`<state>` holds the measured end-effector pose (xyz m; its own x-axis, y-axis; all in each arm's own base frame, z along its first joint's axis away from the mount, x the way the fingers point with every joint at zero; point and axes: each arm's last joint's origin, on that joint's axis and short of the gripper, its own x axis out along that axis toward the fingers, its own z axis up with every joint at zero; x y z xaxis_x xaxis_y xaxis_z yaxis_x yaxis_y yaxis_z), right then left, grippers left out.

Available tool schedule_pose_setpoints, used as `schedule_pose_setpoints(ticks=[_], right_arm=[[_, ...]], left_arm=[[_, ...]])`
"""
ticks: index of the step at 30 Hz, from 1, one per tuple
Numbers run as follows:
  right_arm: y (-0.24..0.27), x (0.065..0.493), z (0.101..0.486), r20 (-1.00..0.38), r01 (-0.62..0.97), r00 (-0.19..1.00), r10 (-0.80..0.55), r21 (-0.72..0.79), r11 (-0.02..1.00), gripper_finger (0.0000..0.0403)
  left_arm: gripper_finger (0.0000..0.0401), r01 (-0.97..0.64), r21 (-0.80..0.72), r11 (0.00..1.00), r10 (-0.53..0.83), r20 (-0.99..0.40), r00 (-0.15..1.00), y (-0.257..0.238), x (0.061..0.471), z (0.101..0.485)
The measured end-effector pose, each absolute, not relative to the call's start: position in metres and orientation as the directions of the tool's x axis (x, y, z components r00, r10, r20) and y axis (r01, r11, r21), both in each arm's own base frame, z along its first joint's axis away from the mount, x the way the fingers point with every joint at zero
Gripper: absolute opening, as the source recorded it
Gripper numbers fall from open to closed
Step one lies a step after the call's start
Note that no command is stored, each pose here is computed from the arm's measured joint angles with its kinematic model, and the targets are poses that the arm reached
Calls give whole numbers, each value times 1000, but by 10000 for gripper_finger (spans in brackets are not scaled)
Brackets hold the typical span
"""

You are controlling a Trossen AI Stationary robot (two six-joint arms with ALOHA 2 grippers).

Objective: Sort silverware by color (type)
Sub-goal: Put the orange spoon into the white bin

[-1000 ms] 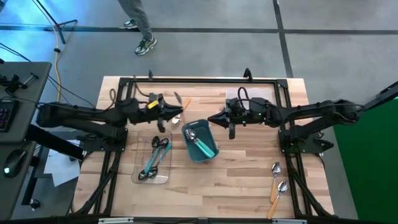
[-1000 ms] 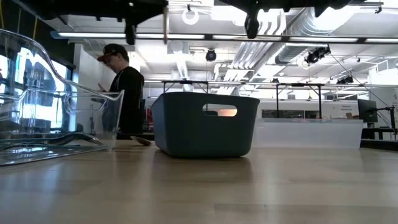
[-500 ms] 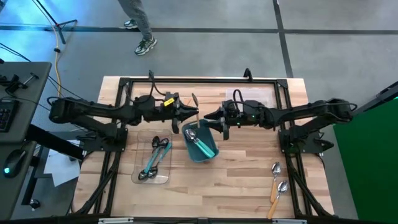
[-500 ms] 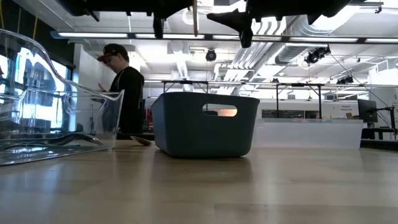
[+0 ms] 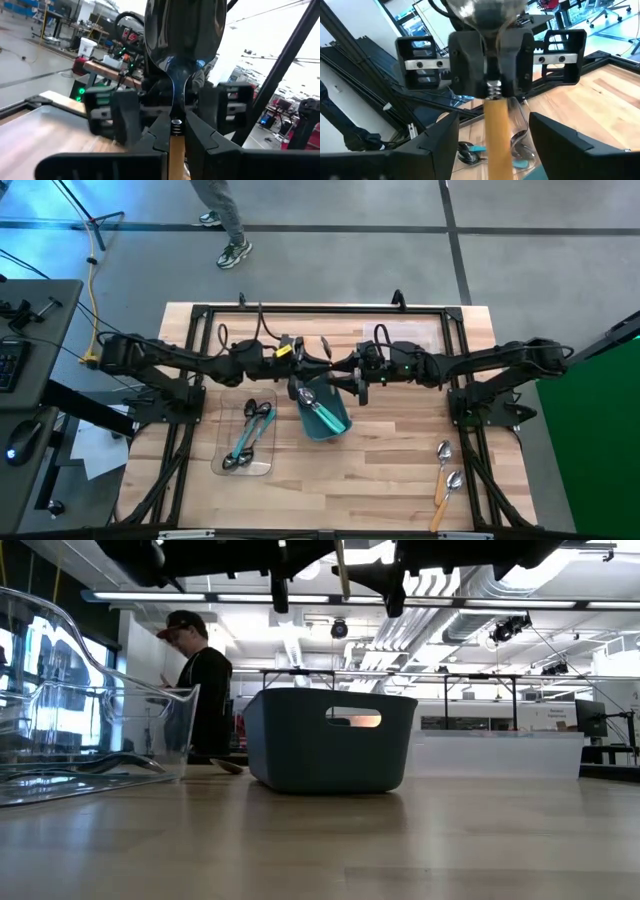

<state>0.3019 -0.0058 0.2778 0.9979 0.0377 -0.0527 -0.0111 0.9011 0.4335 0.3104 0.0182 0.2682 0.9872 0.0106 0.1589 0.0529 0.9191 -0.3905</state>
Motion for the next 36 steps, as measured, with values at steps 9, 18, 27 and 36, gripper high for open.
schedule_pose_setpoints(ticks=[9, 18, 27, 36], right_arm=[[-5, 302, 276, -67, -25, 996, 61, 438, 899, 170], [-5, 302, 276, -70, -18, 996, 54, 441, 897, 39], [-3, 302, 276, -71, -37, 995, 75, 427, 903, 39], [-6, 294, 279, -104, -49, 990, 98, 397, 917, 39]], left_arm=[[13, 51, -360, 932, 13, 173, 985, 19, 314, 275], [18, 35, -379, 925, 12, 122, 993, 18, 315, 271], [49, 70, -359, 931, -31, 115, 993, 18, 315, 270], [133, 74, -387, 919, -96, -39, 995, 28, 298, 274]])
